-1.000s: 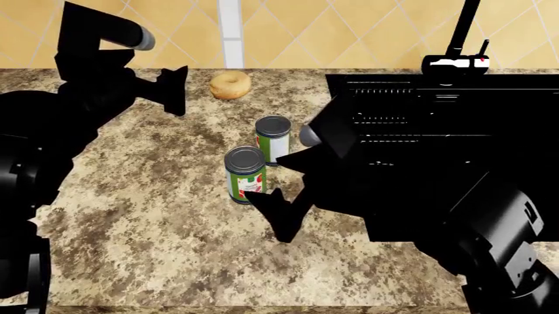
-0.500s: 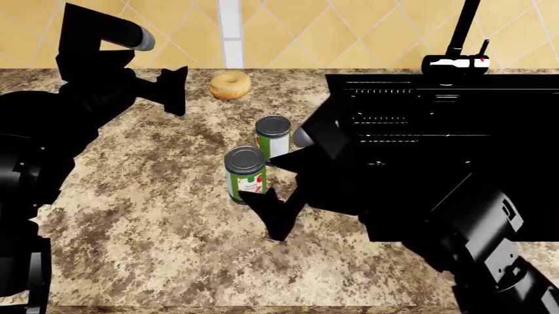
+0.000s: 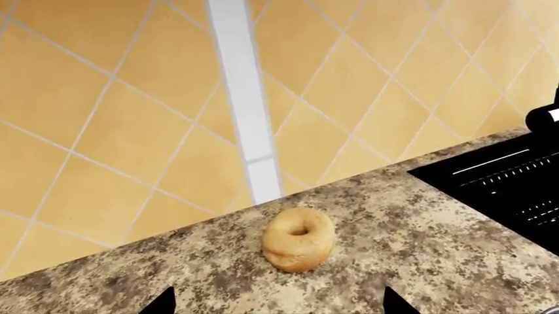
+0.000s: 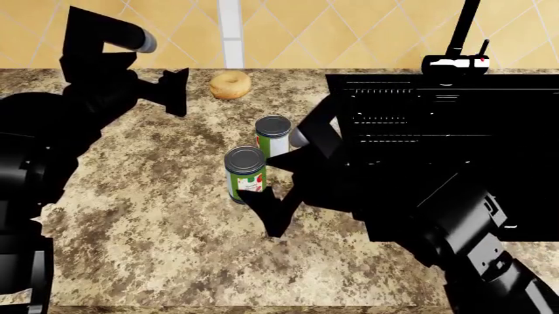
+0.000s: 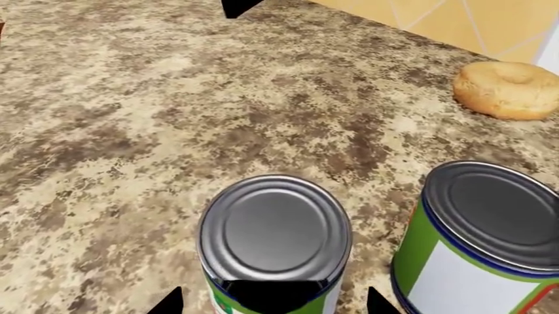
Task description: Pick the cans from the counter and place them in their designated side in the cabinet.
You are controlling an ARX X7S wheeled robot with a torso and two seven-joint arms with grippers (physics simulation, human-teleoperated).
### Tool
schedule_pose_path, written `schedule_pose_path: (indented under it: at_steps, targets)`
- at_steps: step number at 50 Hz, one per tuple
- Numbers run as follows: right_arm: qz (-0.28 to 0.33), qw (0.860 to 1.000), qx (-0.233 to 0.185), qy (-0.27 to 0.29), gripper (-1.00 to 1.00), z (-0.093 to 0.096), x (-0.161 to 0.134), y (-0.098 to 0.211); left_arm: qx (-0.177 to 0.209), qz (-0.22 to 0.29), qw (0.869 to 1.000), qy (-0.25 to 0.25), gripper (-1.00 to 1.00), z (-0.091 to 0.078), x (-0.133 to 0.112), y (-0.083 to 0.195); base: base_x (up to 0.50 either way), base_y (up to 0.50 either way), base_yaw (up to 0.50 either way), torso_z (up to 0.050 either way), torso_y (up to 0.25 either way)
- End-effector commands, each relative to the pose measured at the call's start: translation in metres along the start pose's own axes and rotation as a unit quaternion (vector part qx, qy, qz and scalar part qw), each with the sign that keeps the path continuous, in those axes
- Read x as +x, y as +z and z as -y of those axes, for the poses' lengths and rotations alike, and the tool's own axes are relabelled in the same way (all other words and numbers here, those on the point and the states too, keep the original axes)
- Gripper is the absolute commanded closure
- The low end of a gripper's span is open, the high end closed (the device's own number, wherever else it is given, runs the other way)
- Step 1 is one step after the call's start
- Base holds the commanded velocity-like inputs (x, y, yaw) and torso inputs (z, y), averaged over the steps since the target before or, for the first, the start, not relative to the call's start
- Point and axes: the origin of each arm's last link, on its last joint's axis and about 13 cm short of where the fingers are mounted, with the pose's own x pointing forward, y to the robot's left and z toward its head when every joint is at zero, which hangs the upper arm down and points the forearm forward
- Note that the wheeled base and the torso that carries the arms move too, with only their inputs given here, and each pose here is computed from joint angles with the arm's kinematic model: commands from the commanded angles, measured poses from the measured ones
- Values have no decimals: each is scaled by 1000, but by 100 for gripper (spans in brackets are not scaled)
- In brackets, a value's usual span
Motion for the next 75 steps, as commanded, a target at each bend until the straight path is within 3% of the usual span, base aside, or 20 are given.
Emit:
schedule_pose_path:
  at_steps: [1, 26, 53, 54, 65, 75]
  targets:
    - [-1, 1000, -2, -1, -100, 4, 4, -1, -2, -1, 1000, 0, -100, -1, 1, -2, 0, 0, 0, 0, 0]
    - [4, 1000, 4, 10, -100, 14, 22, -4, -4, 0, 1000, -2, -100, 0, 1, -3, 0, 0, 0, 0, 0]
    - [4, 999, -2, 44, -100, 11, 42, -4, -10, 1, 1000, -2, -100, -2, 1, -6, 0, 0, 0, 0, 0]
    - [5, 999, -3, 43, 100, 10, 42, -4, -10, 1, 1000, -2, -100, -2, 1, -7, 0, 0, 0, 0, 0]
    - [13, 999, -23, 37, 100, 2, 36, 3, -11, 3, 1000, -1, -100, -2, 0, -5, 0, 0, 0, 0, 0]
    - [53, 996, -64, -27, 100, -13, 12, 53, -12, 5, 1000, 2, -100, -4, -1, -3, 0, 0, 0, 0, 0]
